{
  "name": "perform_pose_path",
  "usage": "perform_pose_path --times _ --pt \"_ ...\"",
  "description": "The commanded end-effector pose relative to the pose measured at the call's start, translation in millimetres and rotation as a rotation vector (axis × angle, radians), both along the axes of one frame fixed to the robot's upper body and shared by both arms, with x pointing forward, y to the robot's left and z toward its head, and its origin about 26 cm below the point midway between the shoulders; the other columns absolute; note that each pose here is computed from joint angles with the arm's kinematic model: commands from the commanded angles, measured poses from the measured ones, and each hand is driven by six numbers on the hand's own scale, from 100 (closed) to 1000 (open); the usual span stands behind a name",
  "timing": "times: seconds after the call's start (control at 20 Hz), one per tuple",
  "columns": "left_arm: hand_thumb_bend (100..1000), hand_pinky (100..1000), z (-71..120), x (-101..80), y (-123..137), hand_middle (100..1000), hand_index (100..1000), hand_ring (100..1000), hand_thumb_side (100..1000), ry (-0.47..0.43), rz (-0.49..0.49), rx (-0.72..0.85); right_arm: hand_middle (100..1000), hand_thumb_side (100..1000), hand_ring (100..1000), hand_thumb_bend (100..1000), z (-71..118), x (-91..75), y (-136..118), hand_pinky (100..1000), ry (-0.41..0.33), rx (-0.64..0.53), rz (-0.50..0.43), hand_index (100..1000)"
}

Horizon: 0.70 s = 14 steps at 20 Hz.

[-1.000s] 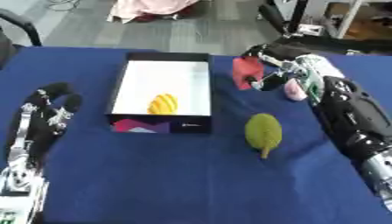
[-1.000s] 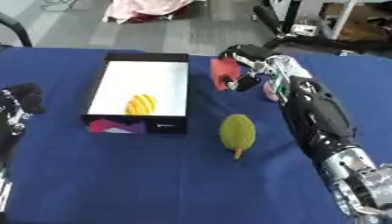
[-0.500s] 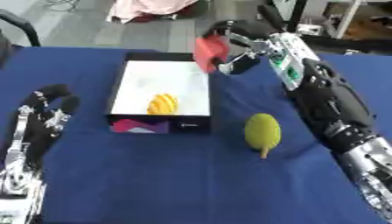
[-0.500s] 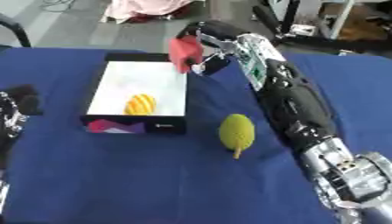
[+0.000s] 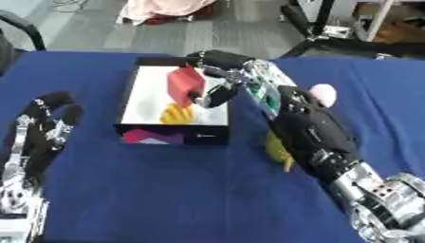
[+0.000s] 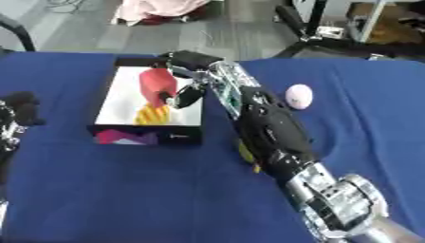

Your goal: Pick up objects on the table and place them in the box.

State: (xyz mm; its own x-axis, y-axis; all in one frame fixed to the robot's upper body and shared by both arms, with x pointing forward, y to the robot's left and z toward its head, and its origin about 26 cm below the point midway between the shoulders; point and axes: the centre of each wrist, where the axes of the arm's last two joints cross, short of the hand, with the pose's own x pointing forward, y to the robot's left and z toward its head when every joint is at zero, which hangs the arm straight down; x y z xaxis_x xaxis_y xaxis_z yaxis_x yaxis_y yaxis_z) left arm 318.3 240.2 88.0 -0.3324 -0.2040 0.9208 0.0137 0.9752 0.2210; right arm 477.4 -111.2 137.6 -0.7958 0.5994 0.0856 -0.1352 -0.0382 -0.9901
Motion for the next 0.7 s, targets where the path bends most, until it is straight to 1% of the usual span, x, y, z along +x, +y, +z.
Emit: perform_pose_path --times 0.05,0.2,0.3,0.35,0.4,0.45,0.5,0.6,0.65,0.7 --pt "761 641 9.4 1.1 -1 645 743 873 623 -0.033 -0.01 0.008 966 812 944 100 12.4 2.1 -2 994 -0.053 -0.06 0.021 1000" --pt "762 641 9.3 0.9 0 645 743 872 623 -0.032 -0.005 0.009 997 873 955 100 19.0 2.5 -10 1000 -0.08 -0.095 0.03 1000" --pt "763 641 8.8 0.5 2 645 743 872 623 -0.03 0.002 0.011 1000 878 960 100 22.5 2.9 -16 1000 -0.088 -0.108 0.029 1000" --pt "763 640 8.5 0.3 3 645 743 872 624 -0.029 0.005 0.012 1000 811 961 100 25.2 3.1 -21 1000 -0.095 -0.106 0.027 1000" --pt "763 640 8.3 0.1 3 645 743 872 624 -0.028 0.008 0.013 1000 804 961 100 29.0 3.0 -26 1000 -0.105 -0.102 0.026 1000" --pt "764 640 7.9 -0.2 5 645 743 872 623 -0.026 0.012 0.014 1000 738 960 100 34.7 3.0 -34 1000 -0.119 -0.094 0.022 1000" --pt "765 640 7.4 -0.5 6 645 743 873 623 -0.024 0.018 0.016 1000 721 960 100 41.4 2.8 -42 1000 -0.133 -0.083 0.018 1000" --pt "765 640 6.3 -1.3 9 645 743 873 623 -0.02 0.027 0.02 1000 658 963 100 56.6 1.3 -60 1000 -0.163 -0.072 0.004 1000" --pt "766 640 5.7 -1.7 10 645 743 873 623 -0.018 0.033 0.023 995 592 967 100 63.8 0.0 -71 1000 -0.174 -0.076 -0.007 1000" --pt "766 640 5.1 -2.2 12 645 743 873 623 -0.016 0.038 0.026 991 587 966 100 71.0 -2.1 -84 1000 -0.18 -0.085 -0.021 1000"
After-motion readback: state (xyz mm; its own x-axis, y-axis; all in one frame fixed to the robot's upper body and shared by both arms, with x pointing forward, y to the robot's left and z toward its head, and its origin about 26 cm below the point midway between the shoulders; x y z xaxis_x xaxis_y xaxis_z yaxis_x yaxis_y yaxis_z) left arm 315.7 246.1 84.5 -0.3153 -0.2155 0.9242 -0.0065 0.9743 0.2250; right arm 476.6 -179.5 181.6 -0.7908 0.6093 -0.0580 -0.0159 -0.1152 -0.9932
